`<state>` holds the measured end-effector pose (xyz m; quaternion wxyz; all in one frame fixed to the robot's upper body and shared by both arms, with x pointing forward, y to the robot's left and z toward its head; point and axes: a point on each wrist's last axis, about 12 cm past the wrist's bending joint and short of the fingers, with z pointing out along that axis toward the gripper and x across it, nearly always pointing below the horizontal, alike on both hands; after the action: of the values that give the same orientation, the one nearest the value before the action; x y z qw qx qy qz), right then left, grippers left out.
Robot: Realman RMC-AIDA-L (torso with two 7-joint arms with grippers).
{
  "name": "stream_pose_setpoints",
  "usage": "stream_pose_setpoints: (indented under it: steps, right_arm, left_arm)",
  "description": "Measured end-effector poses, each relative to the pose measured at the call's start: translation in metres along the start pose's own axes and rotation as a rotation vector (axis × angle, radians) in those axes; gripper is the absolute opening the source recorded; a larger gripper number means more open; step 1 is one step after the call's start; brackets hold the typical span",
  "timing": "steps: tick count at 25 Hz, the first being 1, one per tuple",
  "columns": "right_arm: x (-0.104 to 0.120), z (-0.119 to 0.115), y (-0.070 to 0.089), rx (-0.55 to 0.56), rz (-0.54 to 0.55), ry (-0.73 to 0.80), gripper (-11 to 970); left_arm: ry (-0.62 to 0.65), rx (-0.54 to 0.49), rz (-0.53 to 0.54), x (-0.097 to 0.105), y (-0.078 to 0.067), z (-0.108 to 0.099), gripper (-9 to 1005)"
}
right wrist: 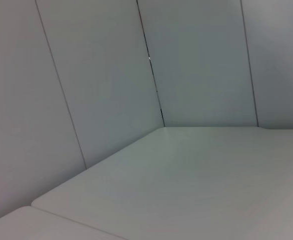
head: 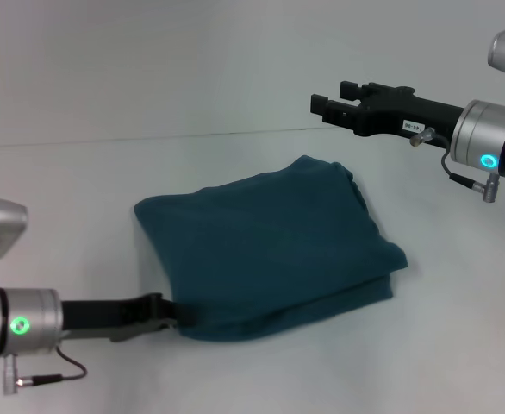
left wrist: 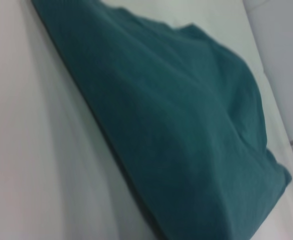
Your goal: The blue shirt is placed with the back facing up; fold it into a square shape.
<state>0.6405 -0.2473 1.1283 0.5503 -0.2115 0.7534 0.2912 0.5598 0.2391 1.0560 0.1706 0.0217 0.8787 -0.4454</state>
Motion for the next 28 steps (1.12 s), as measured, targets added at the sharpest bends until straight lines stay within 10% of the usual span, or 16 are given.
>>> stream_pose_setpoints:
  steps: [12, 28]
  right_arm:
    - [0.002, 0.001, 0.001, 0.0, 0.013, 0.0, 684]
    - [0.003, 0.005, 0.006, -0.01, 0.004, -0.001, 683]
  left_arm:
    - [-0.124, 0.028, 0.018, -0.009, 0.016, -0.05, 44]
    - [-0.081, 0.055, 0.068, 0.01, 0.02, -0.058, 96]
